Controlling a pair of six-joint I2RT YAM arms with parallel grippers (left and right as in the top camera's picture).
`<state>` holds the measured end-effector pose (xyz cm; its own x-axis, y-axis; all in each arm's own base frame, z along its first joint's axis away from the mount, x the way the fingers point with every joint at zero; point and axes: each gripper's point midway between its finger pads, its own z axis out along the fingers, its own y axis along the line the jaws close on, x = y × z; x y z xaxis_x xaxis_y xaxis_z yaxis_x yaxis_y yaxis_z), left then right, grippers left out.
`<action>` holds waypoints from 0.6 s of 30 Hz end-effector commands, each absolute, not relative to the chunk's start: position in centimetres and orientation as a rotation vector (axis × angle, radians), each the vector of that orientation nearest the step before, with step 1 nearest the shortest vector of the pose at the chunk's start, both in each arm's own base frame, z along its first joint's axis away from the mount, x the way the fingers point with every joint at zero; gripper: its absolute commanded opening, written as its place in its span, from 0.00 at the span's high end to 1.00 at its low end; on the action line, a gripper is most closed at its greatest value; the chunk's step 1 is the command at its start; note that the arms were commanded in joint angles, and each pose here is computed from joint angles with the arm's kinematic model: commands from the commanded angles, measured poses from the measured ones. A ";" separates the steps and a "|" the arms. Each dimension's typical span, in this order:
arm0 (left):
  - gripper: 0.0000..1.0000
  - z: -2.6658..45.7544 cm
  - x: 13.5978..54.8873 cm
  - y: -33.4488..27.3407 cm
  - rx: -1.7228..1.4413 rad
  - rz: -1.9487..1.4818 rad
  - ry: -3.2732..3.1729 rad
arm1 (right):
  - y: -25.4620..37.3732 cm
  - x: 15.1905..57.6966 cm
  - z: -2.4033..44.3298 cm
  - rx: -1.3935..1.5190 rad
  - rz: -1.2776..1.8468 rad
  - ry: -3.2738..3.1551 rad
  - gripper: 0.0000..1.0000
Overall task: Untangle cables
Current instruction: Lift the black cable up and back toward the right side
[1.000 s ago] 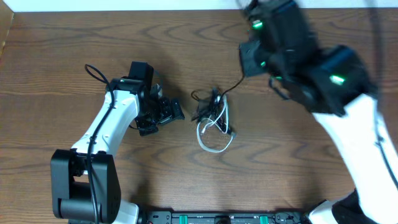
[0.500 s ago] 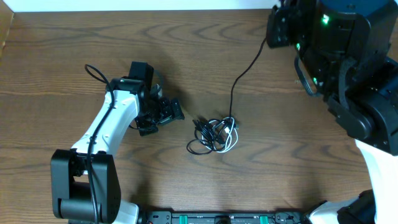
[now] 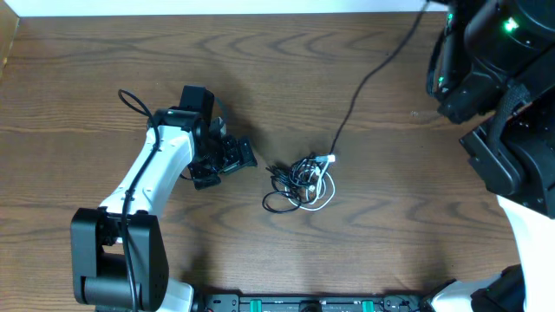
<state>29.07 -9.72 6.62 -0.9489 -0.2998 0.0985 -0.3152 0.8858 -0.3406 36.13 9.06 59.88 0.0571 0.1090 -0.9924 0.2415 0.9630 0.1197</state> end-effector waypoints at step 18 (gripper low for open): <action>0.02 6.4 28.9 -9.5 0.498 0.536 -3.006 | 6.8 37.9 39.6 0.109 -0.628 2.211 0.98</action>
<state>29.06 -9.72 6.61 -0.9489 -0.2998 0.0988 -0.3153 0.8858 -0.3405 37.27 7.96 40.79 -0.6432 -0.1944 -0.7406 0.2178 0.8808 -0.4204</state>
